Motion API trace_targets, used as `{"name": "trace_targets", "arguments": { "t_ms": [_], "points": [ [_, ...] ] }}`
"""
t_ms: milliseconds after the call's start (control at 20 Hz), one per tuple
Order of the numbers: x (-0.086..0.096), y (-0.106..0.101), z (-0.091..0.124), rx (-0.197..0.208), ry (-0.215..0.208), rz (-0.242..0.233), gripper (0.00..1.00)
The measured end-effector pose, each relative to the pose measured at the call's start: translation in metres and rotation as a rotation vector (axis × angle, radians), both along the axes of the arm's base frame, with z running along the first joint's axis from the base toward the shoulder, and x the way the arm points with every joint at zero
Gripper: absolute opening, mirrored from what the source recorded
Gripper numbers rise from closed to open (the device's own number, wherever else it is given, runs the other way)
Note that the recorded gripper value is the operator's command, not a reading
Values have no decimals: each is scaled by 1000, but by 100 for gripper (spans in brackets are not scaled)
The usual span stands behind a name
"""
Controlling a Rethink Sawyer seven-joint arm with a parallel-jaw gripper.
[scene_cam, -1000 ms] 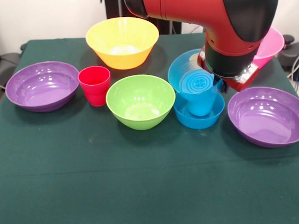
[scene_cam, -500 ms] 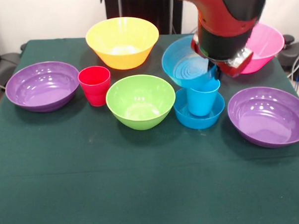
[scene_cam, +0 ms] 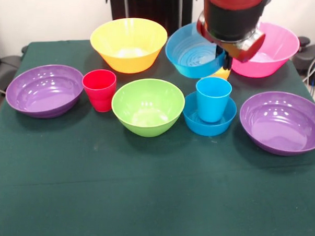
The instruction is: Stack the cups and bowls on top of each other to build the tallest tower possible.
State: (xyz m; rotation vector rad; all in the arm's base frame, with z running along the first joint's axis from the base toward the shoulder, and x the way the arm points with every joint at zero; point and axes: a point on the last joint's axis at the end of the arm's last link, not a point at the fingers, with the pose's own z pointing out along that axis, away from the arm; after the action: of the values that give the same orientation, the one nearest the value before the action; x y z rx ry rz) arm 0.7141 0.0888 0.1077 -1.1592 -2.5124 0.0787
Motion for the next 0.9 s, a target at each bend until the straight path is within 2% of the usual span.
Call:
{"name": "trace_targets", "arguments": {
  "t_ms": [300, 400, 450, 650, 900],
  "points": [
    [2, 8, 13, -15, -25, 16, 0],
    [5, 10, 10, -45, -65, 29, 0],
    [5, 11, 9, -47, -69, 30, 0],
    [12, 14, 1, -108, -151, 61, 0],
    [12, 12, -10, -169, -195, 93, 0]
  ]
}}
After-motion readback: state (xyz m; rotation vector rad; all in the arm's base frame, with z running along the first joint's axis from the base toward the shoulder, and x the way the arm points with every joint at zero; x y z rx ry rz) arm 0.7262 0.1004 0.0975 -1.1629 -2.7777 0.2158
